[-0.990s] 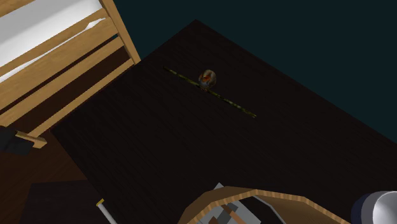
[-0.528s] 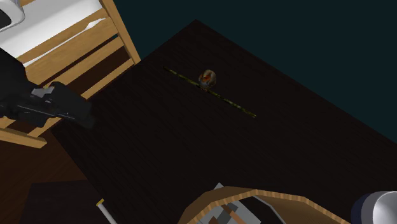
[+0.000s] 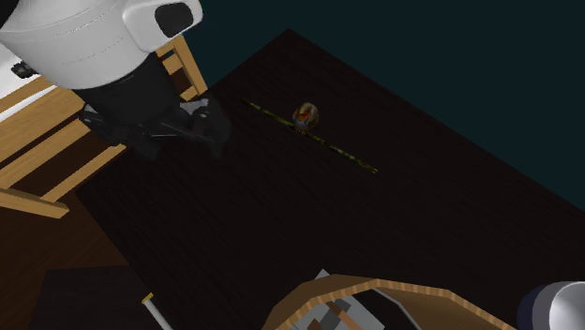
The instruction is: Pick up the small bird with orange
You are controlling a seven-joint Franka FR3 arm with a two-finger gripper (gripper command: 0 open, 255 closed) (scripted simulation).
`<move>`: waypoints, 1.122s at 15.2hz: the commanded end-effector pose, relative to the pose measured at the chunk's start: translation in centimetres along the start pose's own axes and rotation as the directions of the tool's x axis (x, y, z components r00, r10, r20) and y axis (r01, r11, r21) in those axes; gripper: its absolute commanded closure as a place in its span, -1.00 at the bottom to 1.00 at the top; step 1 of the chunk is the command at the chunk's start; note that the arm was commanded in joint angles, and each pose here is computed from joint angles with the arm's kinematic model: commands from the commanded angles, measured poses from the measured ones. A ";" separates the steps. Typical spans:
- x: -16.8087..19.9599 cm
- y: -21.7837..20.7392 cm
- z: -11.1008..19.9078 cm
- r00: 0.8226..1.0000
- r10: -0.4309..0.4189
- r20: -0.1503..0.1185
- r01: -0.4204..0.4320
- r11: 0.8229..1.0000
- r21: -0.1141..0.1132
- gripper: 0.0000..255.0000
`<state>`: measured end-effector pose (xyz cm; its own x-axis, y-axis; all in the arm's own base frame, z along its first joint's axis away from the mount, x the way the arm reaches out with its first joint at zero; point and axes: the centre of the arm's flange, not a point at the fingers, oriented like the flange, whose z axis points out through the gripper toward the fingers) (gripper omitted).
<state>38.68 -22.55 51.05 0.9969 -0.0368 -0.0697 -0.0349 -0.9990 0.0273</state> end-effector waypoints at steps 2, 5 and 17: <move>2.3 3.3 1.3 0.999 -0.033 -0.003 0.033 0.999 0.011 -1.00; 4.7 6.4 2.5 0.998 -0.063 -0.007 0.064 0.998 0.024 -1.00; 15.1 18.0 7.6 0.983 -0.183 -0.024 0.185 0.980 0.074 -1.00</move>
<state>51.55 -40.39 43.81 0.9896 0.1344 -0.0520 0.1317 -0.9899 -0.0527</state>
